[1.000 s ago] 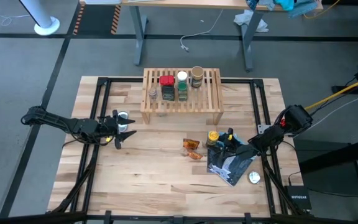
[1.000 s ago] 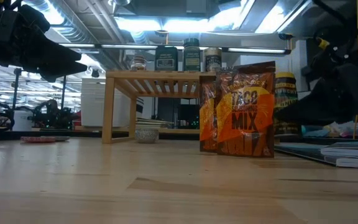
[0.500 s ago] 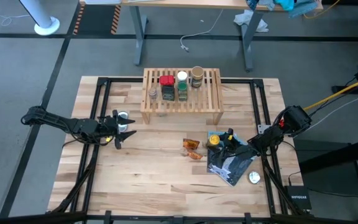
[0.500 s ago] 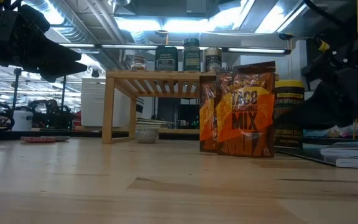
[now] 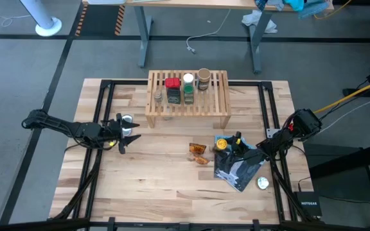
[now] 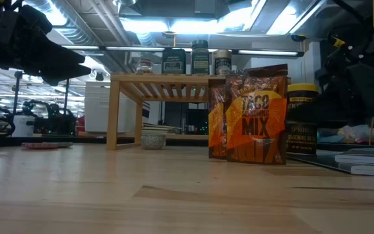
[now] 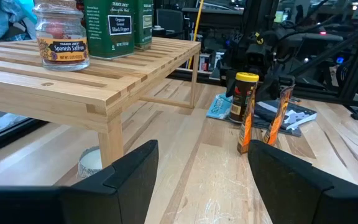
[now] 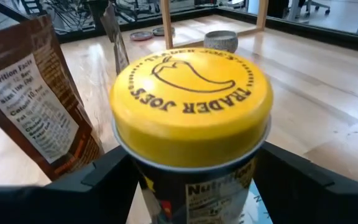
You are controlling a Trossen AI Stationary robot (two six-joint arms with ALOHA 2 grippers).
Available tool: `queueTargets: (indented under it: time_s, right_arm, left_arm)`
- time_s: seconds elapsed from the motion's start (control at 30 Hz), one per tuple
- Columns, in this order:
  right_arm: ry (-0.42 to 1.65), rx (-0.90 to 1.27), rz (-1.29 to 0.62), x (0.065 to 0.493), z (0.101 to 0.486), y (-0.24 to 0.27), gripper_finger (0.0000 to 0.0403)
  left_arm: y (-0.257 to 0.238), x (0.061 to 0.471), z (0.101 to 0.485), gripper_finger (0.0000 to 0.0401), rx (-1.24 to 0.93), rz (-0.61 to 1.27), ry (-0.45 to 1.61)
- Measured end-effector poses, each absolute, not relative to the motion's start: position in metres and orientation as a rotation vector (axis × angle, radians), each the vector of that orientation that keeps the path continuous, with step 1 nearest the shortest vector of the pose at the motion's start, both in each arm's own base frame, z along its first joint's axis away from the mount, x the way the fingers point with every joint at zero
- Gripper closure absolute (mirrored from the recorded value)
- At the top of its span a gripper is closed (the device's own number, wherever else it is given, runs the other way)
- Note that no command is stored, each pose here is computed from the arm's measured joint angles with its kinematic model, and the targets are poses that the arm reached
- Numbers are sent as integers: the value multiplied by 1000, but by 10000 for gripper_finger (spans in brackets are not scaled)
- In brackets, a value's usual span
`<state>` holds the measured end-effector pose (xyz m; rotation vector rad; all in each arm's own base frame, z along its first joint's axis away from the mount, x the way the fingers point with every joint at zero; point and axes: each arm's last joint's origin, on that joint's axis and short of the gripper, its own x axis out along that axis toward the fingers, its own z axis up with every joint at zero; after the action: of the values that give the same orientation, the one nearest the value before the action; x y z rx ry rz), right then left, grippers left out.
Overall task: Shelf spices
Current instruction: Remove the yellow seasoning bottle from the shelf, then remove the gold seasoning bottle from the shelf
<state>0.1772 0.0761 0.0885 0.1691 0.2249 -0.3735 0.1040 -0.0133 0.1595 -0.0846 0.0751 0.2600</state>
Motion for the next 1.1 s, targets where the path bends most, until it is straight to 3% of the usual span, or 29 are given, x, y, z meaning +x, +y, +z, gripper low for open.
queueTargets:
  time_s: [1.1]
  right_arm:
    - [-21, 134, -403, 166, 146, 68, 111]
  left_arm:
    - [-13, 104, 160, 160, -85, 260, 75]
